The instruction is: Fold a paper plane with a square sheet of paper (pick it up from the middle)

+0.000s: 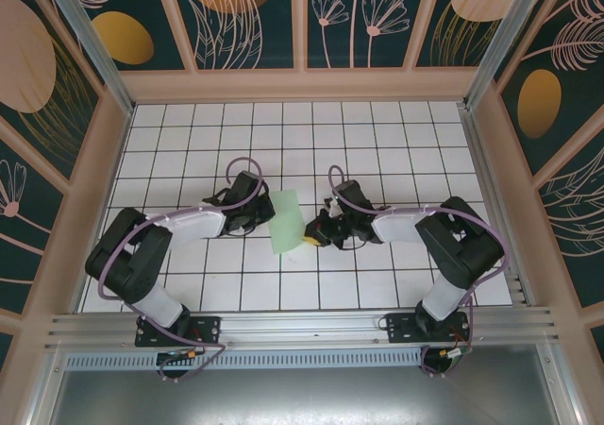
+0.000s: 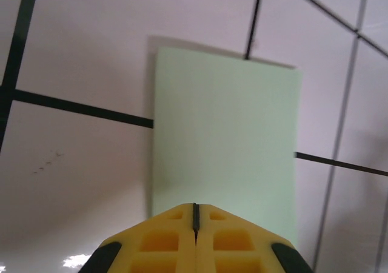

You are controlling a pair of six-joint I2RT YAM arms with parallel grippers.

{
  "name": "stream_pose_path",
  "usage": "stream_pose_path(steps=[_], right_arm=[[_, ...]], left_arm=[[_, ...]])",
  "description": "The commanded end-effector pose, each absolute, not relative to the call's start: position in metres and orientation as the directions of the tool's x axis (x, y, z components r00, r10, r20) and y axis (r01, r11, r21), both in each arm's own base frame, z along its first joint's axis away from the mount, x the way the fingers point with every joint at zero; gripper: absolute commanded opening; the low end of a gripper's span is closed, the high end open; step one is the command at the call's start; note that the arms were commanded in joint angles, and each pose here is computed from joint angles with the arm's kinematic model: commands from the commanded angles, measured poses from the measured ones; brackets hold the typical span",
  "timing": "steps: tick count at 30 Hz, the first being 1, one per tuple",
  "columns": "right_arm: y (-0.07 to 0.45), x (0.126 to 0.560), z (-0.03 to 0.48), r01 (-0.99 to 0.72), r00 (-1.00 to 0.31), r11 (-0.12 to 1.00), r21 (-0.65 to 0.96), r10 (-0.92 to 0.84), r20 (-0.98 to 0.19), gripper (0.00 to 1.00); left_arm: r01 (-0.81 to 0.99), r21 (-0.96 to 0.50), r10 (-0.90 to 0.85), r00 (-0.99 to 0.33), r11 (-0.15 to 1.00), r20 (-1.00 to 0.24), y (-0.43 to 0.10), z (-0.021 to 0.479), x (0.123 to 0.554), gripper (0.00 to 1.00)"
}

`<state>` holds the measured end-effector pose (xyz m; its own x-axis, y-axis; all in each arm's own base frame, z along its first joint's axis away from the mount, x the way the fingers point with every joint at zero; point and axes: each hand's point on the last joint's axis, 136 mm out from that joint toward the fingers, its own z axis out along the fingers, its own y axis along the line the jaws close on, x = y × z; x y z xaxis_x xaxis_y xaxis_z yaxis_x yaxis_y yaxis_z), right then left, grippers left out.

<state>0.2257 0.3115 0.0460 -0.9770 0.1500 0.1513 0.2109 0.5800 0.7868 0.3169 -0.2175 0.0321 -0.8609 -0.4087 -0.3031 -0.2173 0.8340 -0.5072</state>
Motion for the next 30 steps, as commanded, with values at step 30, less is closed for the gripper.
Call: stream_pose_path(steps=[30], right_arm=[[0.378, 0.263, 0.039, 0.037, -0.999, 0.559, 0.829, 0.036, 0.021, 0.00]], left_arm=[[-0.161, -0.491, -0.336, -0.895, 0.856, -0.292, -0.217, 0.024, 0.345, 0.05]])
